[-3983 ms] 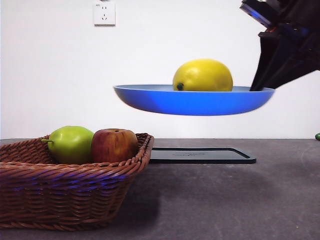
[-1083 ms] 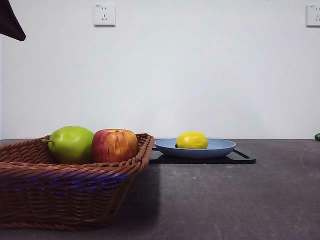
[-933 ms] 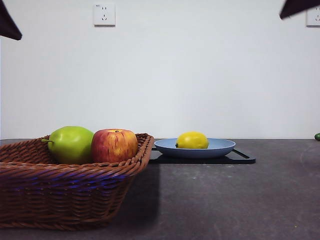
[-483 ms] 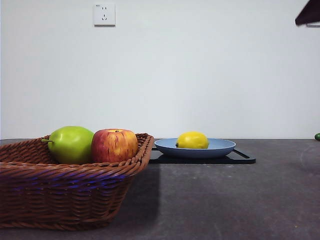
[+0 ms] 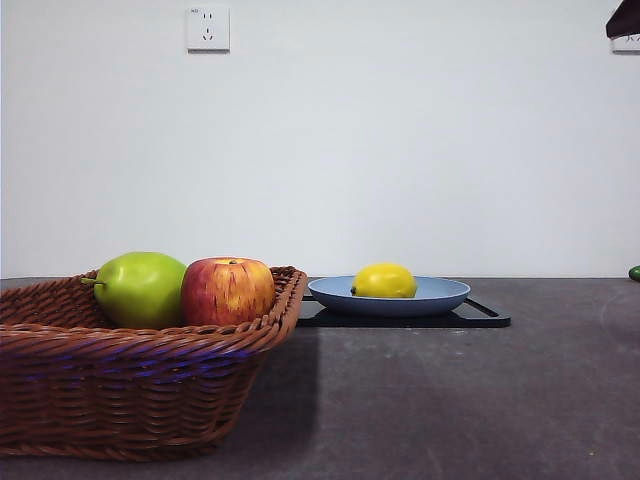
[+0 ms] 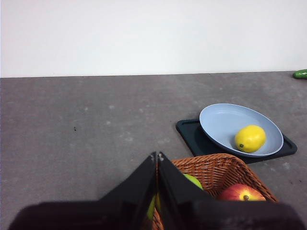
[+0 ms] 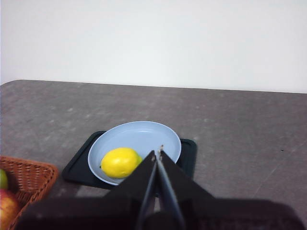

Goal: Take the lemon from the basket,put the lemon in the plate,hand out the plate

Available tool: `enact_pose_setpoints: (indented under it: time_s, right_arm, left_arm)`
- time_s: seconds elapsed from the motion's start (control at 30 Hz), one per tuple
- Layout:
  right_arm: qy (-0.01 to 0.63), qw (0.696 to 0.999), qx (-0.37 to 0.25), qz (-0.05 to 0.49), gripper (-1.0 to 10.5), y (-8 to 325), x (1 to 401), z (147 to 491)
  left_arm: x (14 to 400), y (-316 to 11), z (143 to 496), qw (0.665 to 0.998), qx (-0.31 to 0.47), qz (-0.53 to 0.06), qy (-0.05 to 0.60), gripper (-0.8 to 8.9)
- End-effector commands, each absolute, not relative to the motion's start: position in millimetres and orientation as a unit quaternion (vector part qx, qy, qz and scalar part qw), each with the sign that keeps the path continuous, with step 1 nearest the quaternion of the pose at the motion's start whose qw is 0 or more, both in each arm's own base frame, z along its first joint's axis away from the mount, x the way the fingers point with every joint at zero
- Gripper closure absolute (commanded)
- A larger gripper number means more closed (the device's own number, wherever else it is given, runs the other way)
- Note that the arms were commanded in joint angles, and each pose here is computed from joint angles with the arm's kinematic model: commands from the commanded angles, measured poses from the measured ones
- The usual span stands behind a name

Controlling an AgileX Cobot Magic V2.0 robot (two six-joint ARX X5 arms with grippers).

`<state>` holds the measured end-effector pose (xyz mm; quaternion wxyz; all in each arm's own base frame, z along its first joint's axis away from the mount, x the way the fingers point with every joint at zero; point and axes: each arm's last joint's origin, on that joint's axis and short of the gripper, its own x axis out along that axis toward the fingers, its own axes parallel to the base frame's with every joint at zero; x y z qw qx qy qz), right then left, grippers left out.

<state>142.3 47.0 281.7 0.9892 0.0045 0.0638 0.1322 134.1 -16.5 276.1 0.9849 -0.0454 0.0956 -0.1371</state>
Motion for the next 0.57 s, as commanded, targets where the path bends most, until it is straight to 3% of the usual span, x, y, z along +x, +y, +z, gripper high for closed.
enact_pose_setpoints:
  time_s: [0.03, 0.13, 0.27, 0.57]
  right_arm:
    - [0.058, 0.99, 0.01, 0.125, 9.4, 47, 143, 285]
    - [0.058, 0.99, 0.01, 0.124, 9.4, 47, 143, 285]
    - [0.058, 0.991, 0.009, 0.123, 9.4, 47, 143, 285]
    - [0.058, 0.991, 0.01, 0.123, 9.4, 47, 143, 285]
  left_arm:
    - [133, -18, 280, 0.984, -0.049, -0.145, 0.091, 8.05]
    - [119, -16, 282, 0.988, 0.002, -0.132, 0.075, 8.05]
    - [96, -11, 276, 0.994, 0.007, -0.095, 0.049, 8.05]
    - [92, -6, 210, 0.998, -0.001, -0.051, 0.025, 8.05]
